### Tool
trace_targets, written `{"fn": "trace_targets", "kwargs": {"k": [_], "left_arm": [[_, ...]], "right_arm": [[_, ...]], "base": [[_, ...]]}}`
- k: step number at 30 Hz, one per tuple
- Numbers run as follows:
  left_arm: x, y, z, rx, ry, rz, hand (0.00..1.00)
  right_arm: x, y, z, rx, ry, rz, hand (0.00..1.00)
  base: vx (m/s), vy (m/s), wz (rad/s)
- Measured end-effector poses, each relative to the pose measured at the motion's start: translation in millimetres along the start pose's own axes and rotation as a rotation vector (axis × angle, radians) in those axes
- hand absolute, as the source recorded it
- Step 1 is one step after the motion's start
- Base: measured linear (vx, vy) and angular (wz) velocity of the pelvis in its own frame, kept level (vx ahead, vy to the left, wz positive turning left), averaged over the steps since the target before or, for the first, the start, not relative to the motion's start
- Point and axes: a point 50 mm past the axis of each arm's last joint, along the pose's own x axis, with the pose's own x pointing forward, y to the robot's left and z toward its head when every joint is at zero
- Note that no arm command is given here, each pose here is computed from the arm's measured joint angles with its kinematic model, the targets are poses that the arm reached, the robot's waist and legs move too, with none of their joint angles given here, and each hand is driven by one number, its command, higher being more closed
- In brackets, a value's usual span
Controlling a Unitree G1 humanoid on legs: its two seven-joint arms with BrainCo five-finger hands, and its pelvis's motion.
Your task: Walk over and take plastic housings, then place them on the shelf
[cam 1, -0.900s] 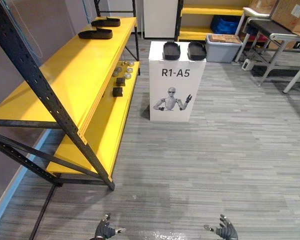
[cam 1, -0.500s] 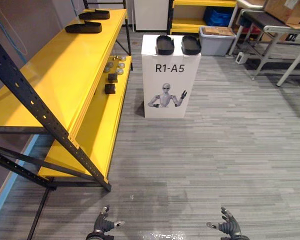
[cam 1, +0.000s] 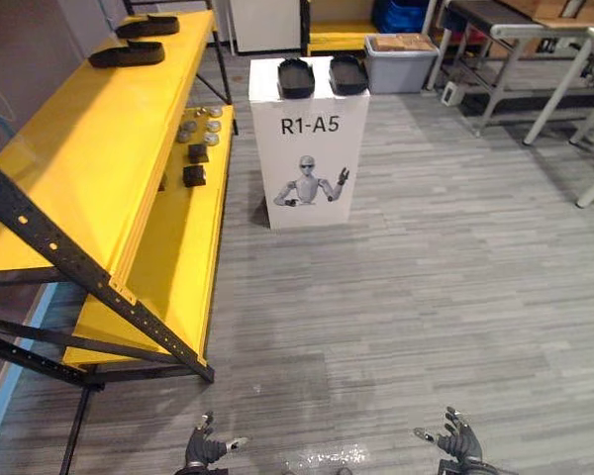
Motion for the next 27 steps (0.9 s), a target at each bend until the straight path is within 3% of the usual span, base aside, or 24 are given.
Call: {"fn": "trace_targets", "kwargs": {"k": [12, 20, 27], "left_arm": [[20, -6, 45, -0.008, -0.123, -0.017, 0.0], [13, -25, 32, -0.104, -0.076, -0.036, 0.0], [6, -32, 31, -0.121, -0.091, -0.051, 0.0]], "right_arm": [[12, 6, 26, -0.025, -0.058, 0.011, 0.0], [10, 13, 31, 0.004, -0.088, 0.017, 0.0], [10, 14, 33, 0.039, -0.103, 0.007, 0.0]], "base": [[0.35, -0.006, 0.24], [0.65, -0.245, 0.07], [0.46, -0.032, -0.26]]}}
